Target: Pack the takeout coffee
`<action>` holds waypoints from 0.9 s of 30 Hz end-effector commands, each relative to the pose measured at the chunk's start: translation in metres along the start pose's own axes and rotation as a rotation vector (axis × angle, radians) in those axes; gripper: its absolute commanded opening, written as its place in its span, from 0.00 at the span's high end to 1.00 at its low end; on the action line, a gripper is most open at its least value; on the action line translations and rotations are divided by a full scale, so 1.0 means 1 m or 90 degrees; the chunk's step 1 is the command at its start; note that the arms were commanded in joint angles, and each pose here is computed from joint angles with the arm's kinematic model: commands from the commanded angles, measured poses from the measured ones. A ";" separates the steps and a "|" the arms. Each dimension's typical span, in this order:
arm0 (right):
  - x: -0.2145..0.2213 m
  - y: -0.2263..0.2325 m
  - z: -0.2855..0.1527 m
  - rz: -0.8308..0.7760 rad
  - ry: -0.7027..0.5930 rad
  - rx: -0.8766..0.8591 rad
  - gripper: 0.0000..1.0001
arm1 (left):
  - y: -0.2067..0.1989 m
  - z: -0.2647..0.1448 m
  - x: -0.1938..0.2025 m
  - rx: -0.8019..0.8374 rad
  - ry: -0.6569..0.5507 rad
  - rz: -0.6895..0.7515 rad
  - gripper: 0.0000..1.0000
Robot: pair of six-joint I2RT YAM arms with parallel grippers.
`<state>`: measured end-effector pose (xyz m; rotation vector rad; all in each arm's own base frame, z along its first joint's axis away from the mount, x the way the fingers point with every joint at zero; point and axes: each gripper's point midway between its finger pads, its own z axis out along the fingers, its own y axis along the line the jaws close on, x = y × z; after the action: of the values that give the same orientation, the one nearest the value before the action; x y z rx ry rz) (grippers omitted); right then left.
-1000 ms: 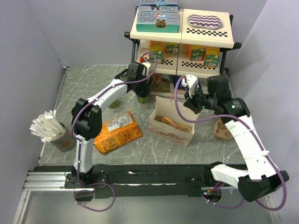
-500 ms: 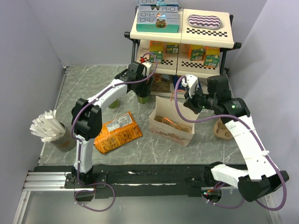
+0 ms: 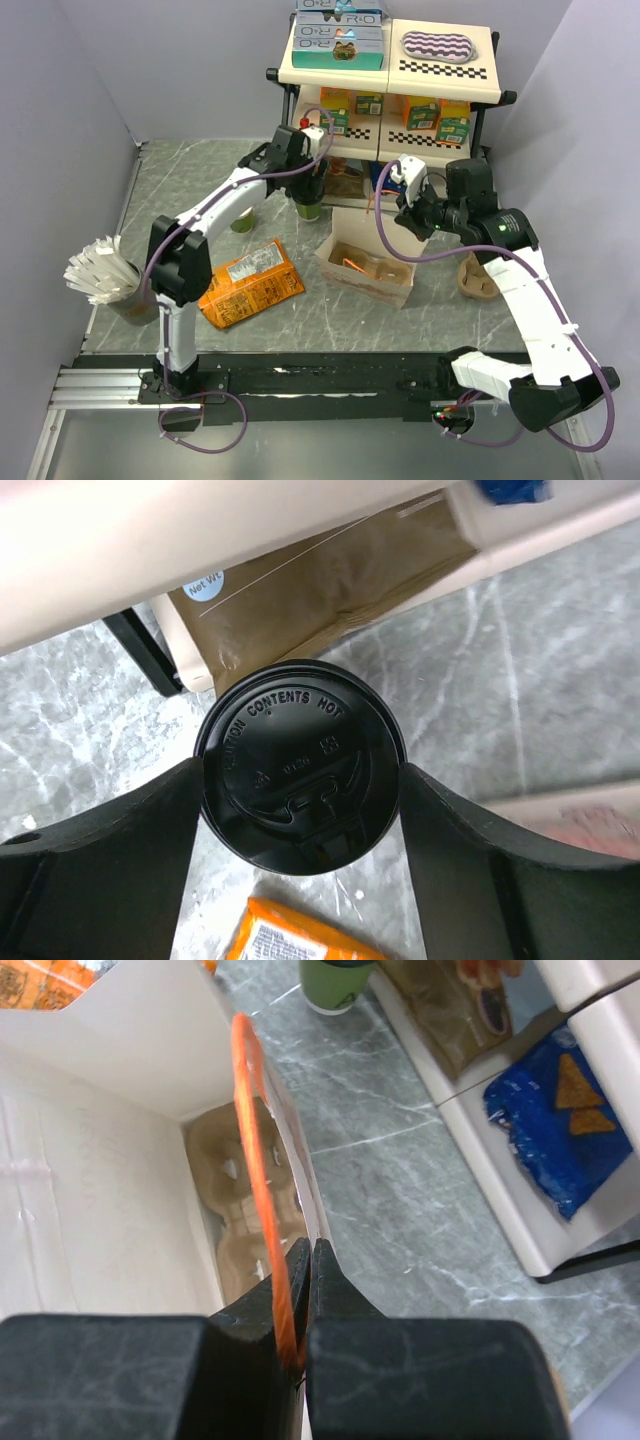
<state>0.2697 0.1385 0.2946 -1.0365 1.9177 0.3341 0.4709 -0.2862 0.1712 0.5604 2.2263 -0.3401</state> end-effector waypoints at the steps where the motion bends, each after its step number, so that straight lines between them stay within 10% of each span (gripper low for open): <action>1: -0.023 -0.013 -0.018 -0.022 -0.037 0.044 1.00 | -0.017 -0.071 -0.050 0.051 -0.091 0.041 0.99; 17: -0.017 -0.018 -0.027 -0.048 -0.011 0.078 1.00 | -0.067 -0.288 -0.061 0.305 -0.339 0.251 0.99; 27: -0.028 -0.011 -0.020 -0.012 -0.026 0.040 1.00 | -0.121 -0.326 -0.066 0.449 -0.450 0.318 0.99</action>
<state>0.2731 0.1270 0.3132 -1.0248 1.9014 0.2382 0.2532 -0.2540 0.4223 1.0533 1.3495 -0.8242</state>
